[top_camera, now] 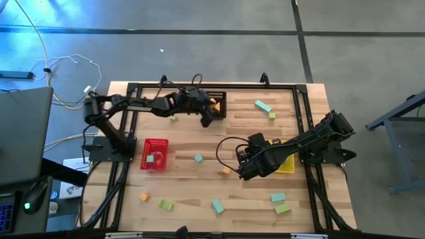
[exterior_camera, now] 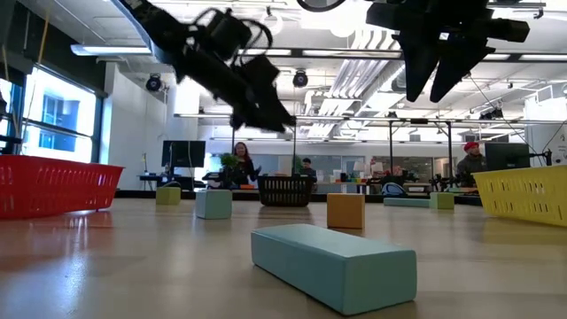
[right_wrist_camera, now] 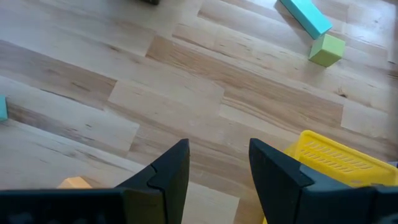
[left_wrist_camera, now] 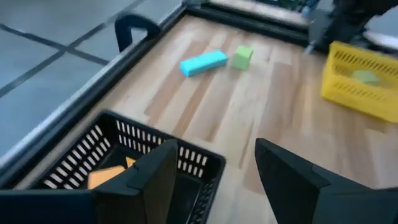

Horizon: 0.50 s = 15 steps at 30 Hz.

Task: Sort & place blocks by color
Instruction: Put the green block into the yellow bin

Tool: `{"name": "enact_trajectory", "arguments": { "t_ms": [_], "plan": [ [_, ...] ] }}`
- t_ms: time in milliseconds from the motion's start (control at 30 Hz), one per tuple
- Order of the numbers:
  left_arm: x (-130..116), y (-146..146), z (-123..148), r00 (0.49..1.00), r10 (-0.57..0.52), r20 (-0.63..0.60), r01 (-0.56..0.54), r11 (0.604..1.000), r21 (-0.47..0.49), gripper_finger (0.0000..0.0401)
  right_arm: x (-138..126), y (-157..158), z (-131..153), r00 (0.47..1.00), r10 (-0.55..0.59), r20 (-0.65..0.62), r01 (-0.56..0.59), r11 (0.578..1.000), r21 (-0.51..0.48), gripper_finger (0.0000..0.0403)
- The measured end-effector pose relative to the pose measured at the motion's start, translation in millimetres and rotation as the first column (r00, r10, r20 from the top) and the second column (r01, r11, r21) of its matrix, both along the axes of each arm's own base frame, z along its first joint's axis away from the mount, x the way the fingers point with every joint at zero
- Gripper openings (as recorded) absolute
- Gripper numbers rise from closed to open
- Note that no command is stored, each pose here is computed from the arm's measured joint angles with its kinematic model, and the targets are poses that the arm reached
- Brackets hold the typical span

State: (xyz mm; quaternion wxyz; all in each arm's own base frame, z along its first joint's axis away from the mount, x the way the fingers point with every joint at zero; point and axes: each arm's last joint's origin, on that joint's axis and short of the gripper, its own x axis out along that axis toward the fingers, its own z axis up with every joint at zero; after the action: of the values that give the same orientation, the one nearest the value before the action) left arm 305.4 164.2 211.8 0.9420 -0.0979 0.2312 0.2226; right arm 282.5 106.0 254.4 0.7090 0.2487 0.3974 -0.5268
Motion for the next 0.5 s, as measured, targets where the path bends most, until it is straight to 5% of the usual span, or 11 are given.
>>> {"name": "enact_trajectory", "arguments": {
  "t_ms": [500],
  "plan": [
    [-59.1, -71.2, 56.6, 0.952, -0.179, -0.247, 0.175, 0.984, -0.04, 0.0204, 6.9, -28.5, -0.6, 0.992, 0.029, -0.126, -0.026, 0.999, 0.031, 0.0151]
  ]
}}
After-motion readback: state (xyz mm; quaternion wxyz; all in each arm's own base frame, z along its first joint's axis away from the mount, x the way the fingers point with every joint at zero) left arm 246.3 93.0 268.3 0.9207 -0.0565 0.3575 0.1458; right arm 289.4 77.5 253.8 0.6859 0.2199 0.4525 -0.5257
